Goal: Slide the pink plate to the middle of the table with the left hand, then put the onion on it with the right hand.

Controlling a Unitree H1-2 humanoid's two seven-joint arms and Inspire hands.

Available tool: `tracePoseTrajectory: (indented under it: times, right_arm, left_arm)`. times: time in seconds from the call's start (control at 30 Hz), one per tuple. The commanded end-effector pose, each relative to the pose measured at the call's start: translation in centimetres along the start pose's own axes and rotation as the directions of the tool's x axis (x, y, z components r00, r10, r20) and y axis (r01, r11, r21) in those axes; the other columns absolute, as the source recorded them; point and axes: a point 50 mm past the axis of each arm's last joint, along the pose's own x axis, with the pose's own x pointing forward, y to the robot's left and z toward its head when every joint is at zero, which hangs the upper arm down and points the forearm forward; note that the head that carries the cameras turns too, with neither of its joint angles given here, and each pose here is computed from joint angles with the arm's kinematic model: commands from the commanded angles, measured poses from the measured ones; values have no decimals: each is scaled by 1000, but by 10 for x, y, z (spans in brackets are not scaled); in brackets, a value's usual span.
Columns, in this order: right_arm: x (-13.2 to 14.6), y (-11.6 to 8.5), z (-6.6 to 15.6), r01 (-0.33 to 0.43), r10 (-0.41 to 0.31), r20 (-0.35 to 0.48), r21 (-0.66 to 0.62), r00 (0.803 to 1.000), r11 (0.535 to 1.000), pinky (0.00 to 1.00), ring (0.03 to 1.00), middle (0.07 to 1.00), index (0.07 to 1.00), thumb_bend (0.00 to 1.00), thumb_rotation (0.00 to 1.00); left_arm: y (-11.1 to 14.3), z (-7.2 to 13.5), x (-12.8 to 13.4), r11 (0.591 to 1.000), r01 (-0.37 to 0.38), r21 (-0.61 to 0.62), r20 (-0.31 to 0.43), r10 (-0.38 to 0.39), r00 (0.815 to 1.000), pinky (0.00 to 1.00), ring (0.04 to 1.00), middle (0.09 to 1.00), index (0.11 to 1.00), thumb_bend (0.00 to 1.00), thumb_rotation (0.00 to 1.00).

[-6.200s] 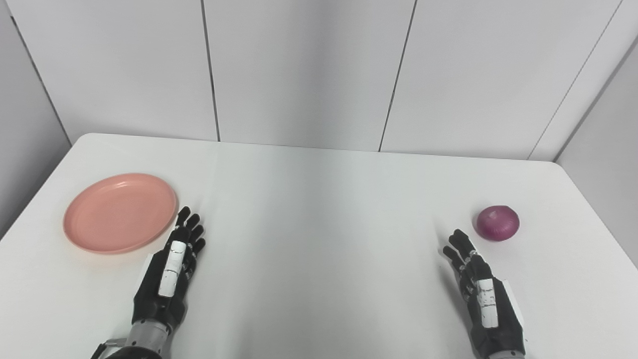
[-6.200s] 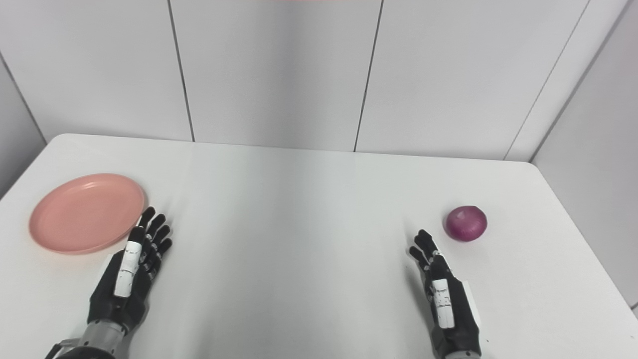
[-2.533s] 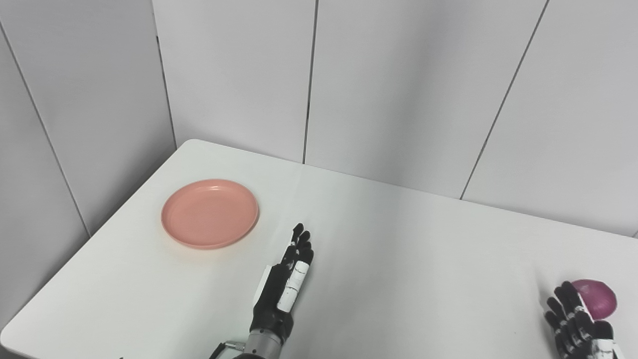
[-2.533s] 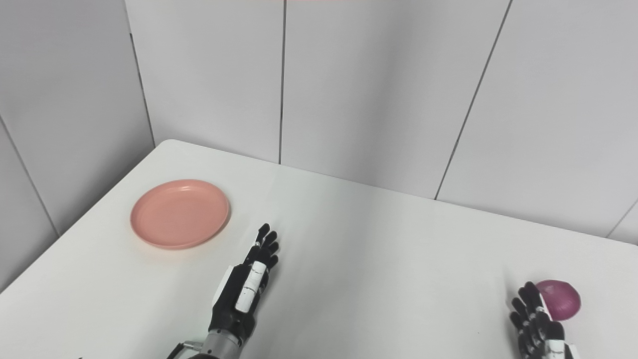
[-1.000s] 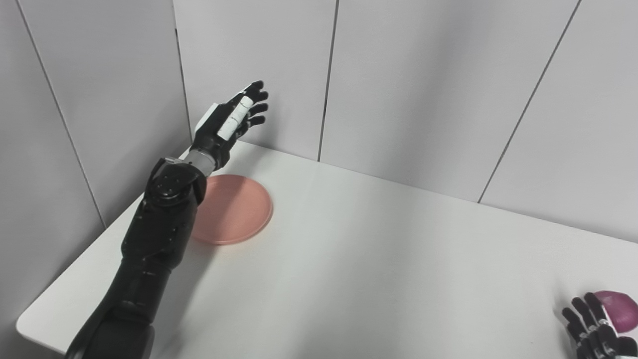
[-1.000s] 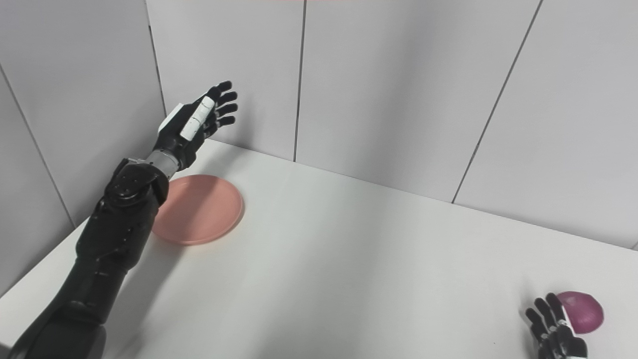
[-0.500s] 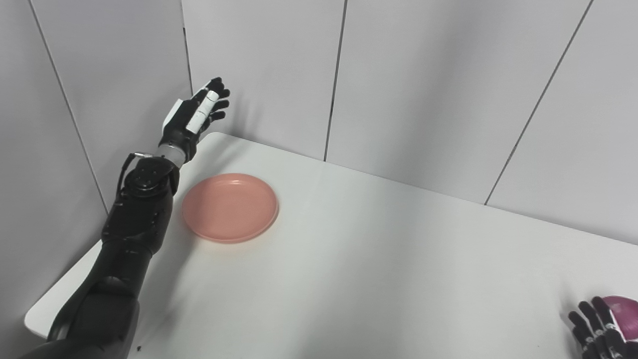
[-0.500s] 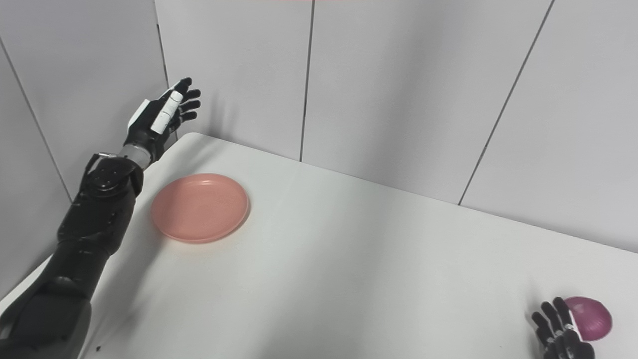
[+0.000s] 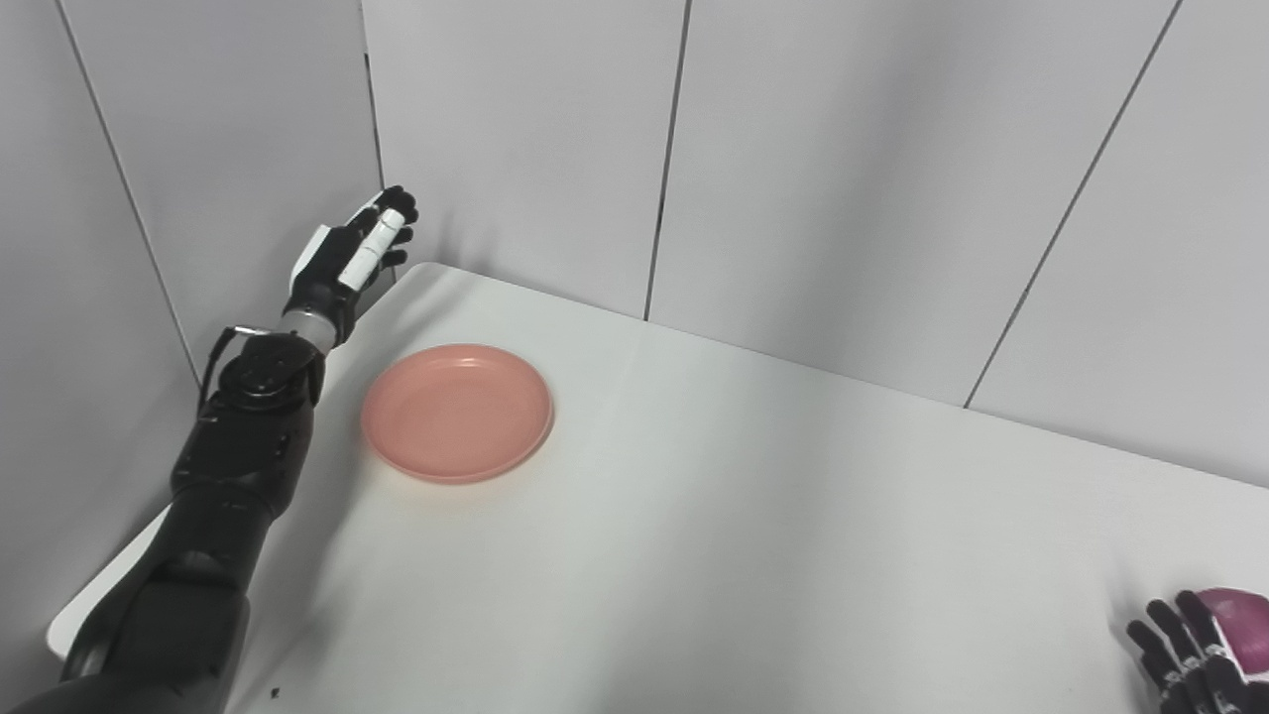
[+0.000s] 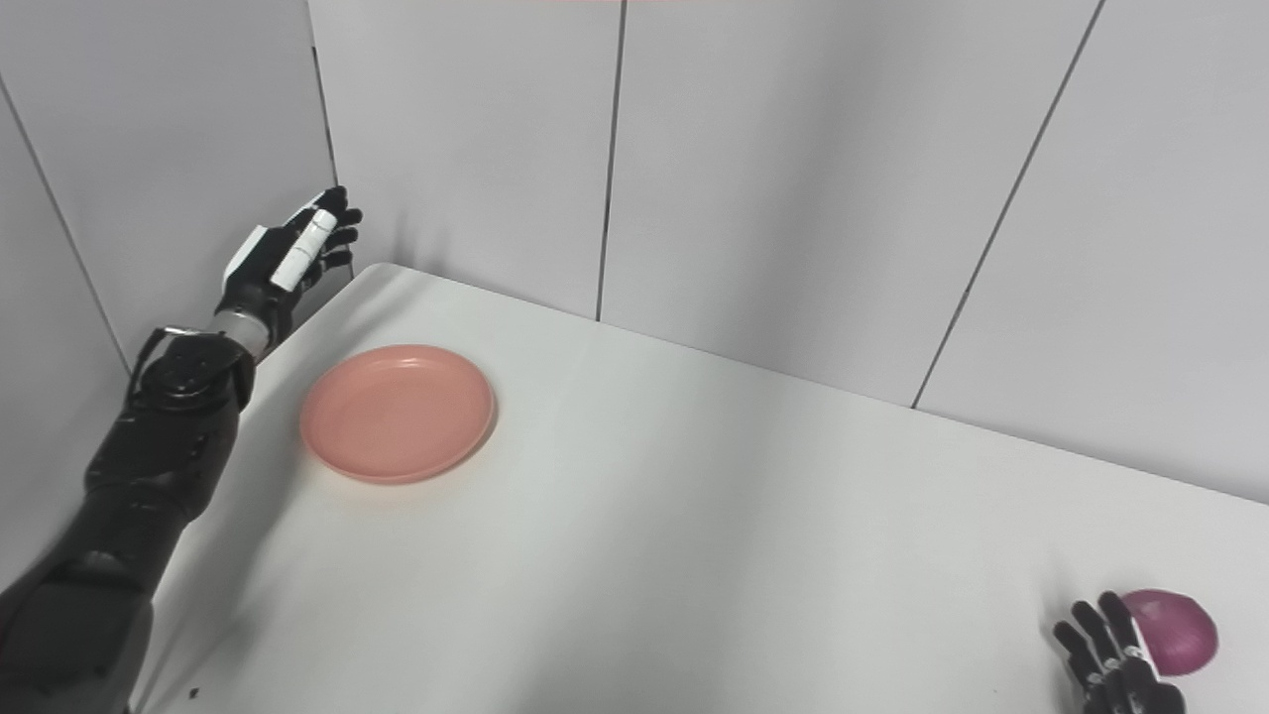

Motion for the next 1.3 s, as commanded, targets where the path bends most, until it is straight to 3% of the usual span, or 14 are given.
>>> tracePoseTrajectory:
  times: [0.0, 0.2, 0.47, 0.93, 1.27]
  right_arm:
    - [-36, 10, -46, 39, -29, -152, 65, 988, 997, 1000, 918, 939, 976, 901, 1000]
    - [-38, 10, -42, 37, -27, -151, 60, 988, 998, 1000, 898, 930, 966, 899, 1000]
    - [-38, 9, -42, 35, -26, -156, 57, 987, 998, 1000, 892, 924, 956, 918, 1000]
    - [-38, 9, -41, 36, -26, -157, 63, 987, 997, 981, 862, 900, 928, 950, 1000]
    - [-38, 9, -41, 34, -24, -153, 64, 988, 997, 984, 868, 908, 937, 960, 1000]
  left_arm:
    - [20, 14, 3, 999, -10, 30, 67, 8, 998, 881, 906, 904, 924, 890, 825]
    - [28, -18, -9, 999, -17, 41, 19, 16, 1000, 808, 847, 856, 893, 950, 802]
    - [31, -34, -17, 999, -14, 39, -21, 14, 1000, 782, 832, 830, 894, 937, 825]
    - [21, -72, -37, 999, 0, -32, -84, -3, 996, 758, 796, 803, 865, 937, 783]
    - [2, -79, -44, 997, 36, -68, -72, -41, 997, 747, 808, 818, 862, 947, 792]
